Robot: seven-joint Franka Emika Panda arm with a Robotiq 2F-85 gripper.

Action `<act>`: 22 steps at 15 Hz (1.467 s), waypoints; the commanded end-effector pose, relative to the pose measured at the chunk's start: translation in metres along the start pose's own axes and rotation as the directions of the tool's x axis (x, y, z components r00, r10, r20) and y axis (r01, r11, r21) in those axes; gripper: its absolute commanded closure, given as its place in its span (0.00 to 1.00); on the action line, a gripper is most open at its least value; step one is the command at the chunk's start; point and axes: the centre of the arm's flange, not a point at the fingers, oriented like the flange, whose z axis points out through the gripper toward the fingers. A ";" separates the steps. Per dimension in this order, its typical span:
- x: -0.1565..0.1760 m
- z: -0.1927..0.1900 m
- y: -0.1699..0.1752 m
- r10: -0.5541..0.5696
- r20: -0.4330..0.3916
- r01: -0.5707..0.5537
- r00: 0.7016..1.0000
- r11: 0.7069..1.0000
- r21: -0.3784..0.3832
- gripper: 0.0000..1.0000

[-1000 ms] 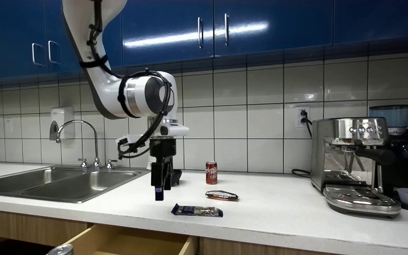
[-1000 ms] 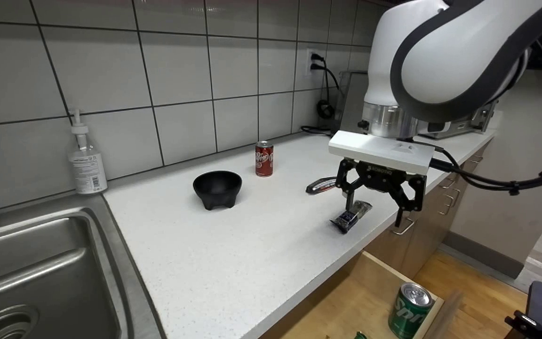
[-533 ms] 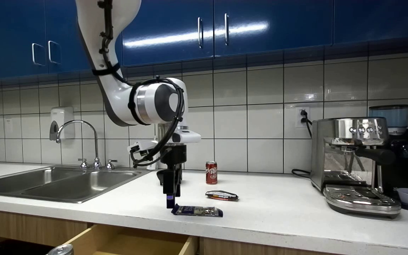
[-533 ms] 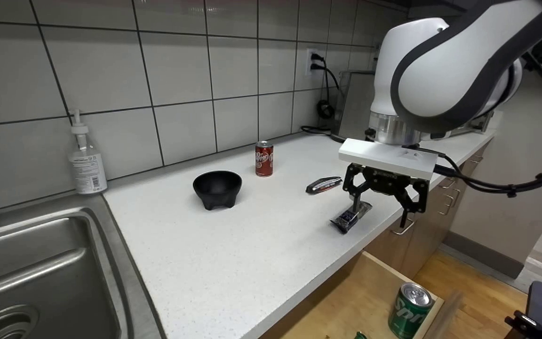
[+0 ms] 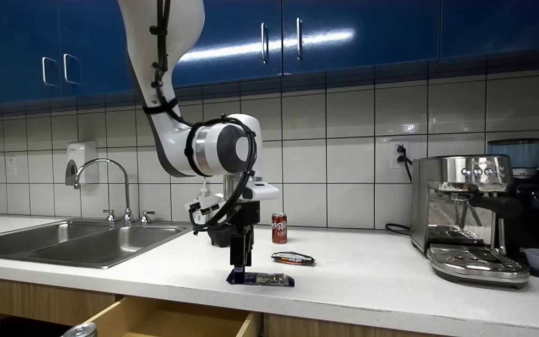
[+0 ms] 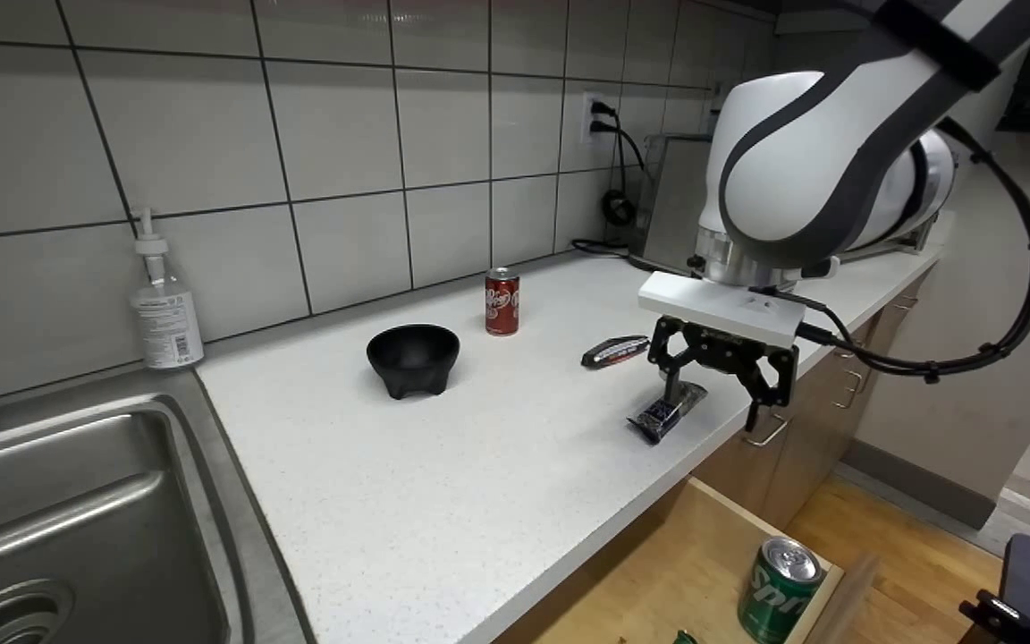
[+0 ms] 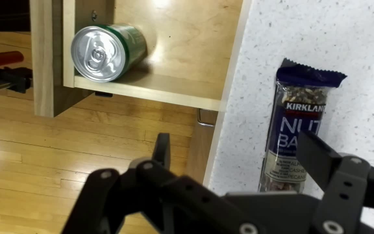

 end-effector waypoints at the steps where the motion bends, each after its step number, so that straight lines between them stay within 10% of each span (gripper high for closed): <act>1: 0.019 0.010 -0.017 0.016 0.013 -0.016 1.000 1.000 0.019 0.00; 18: 0.031 0.024 -0.045 0.029 0.018 -0.029 0.999 0.999 0.031 0.00; 19: 0.032 0.025 -0.045 0.028 0.019 -0.028 0.999 0.999 0.031 0.25; 22: 0.032 0.026 -0.045 0.026 0.014 -0.027 1.000 0.999 0.029 0.42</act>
